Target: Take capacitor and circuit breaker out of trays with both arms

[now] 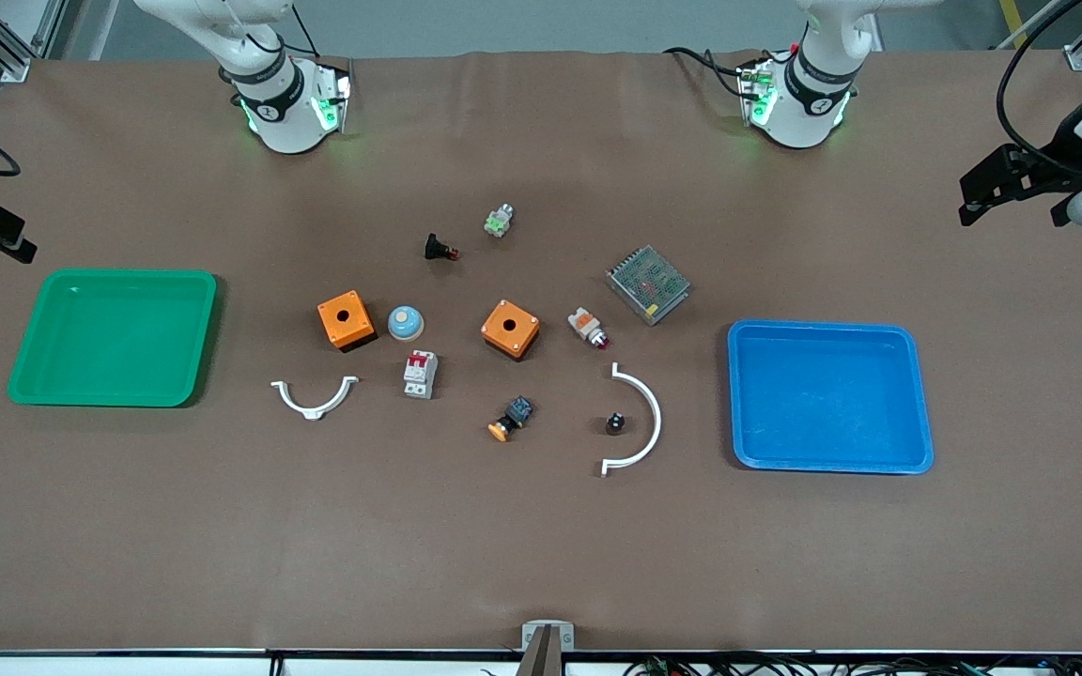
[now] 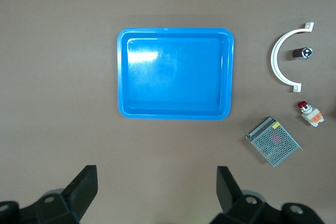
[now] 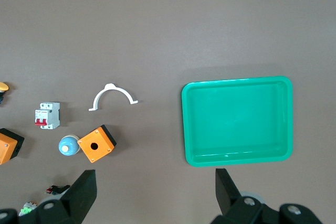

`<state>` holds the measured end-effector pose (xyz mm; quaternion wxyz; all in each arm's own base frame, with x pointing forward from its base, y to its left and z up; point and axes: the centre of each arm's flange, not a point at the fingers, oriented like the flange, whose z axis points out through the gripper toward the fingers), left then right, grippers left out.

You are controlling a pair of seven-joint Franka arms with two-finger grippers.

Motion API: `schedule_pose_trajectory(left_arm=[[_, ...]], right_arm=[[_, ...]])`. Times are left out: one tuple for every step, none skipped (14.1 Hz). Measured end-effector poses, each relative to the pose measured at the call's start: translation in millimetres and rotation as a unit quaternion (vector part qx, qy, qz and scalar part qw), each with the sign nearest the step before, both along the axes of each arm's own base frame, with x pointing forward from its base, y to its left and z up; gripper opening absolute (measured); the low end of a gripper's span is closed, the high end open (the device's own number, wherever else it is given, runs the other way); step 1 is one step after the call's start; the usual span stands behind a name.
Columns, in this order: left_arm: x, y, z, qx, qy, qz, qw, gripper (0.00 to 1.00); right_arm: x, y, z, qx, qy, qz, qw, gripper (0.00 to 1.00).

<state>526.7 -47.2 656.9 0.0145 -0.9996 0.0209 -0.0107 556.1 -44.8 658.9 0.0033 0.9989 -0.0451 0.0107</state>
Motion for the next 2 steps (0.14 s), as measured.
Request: schedule_pose_trajectory(left_arm=[[0.0, 0.0, 0.0, 0.0, 0.0, 0.0, 1.0, 1.0], [0.0, 0.0, 0.0, 0.0, 0.0, 0.0, 1.0, 1.0]], right_arm=[[0.1, 0.0, 0.4, 0.0, -0.001, 0.0, 1.0, 1.0], [0.1, 0.0, 0.9, 0.0, -0.001, 0.0, 1.0, 1.0]])
